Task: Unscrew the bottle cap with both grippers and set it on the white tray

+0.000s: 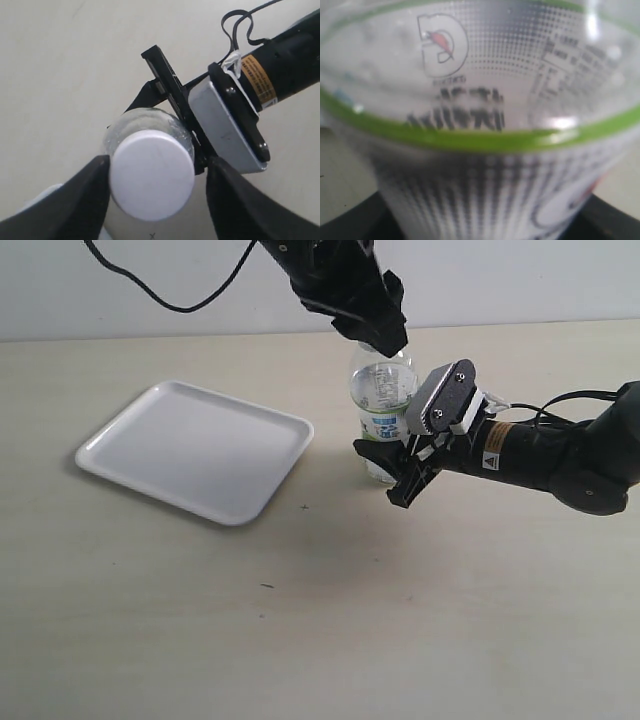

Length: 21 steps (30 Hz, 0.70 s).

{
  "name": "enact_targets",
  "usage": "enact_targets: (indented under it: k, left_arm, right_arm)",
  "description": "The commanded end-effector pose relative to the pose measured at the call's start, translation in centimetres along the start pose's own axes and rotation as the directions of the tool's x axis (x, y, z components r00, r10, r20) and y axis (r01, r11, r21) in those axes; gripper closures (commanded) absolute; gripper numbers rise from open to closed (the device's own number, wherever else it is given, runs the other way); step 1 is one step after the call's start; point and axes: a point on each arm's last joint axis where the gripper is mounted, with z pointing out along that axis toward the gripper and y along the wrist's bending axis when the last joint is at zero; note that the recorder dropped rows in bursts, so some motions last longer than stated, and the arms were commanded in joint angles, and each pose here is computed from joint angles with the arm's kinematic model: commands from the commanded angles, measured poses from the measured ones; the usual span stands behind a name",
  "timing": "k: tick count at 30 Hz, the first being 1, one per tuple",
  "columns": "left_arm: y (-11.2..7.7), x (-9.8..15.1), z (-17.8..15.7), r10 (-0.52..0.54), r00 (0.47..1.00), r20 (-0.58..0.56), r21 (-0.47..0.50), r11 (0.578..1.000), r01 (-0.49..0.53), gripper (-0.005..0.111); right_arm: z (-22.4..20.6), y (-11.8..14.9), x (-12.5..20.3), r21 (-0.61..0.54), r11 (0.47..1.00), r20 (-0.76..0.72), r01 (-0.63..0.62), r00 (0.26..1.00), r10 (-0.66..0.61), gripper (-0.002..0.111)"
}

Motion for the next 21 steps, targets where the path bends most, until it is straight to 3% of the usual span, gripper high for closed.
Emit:
enact_targets:
  k: [1,3,7,11,13,21]
  left_arm:
    - [-0.43,-0.57,-1.13,0.203,0.979,0.026,-0.018,0.979,-0.203,0.05]
    - [-0.48,-0.65,-1.38,0.297,0.954,0.028,-0.023,0.955,-0.296,0.05]
    - [-0.49,-0.74,-1.47,0.307,0.951,0.037,-0.028,0.951,-0.307,0.05]
    - [-0.49,-0.74,-1.47,0.306,0.951,0.037,-0.028,0.952,-0.305,0.03]
    - [-0.48,-0.73,-1.47,0.304,0.952,0.035,-0.028,0.952,-0.303,0.025]
    - [-0.23,-0.49,-1.57,0.442,0.897,-0.008,-0.049,0.896,-0.442,0.026]
  right_arm:
    - [0.03,0.11,0.78,-0.006,1.0,-0.076,0.009,0.997,-0.01,0.108]
    - [0.03,0.11,0.78,-0.006,1.0,-0.076,0.009,0.997,-0.01,0.108]
    - [0.03,0.08,0.78,-0.002,1.0,-0.076,0.007,0.997,-0.007,0.108]
    - [0.03,0.02,0.78,0.004,1.0,-0.076,0.003,0.997,-0.002,0.108]
    - [0.03,0.02,0.78,0.004,1.0,-0.076,0.003,0.997,-0.002,0.108]
    - [0.03,0.01,0.8,0.006,1.0,-0.078,0.001,0.997,-0.001,0.108]
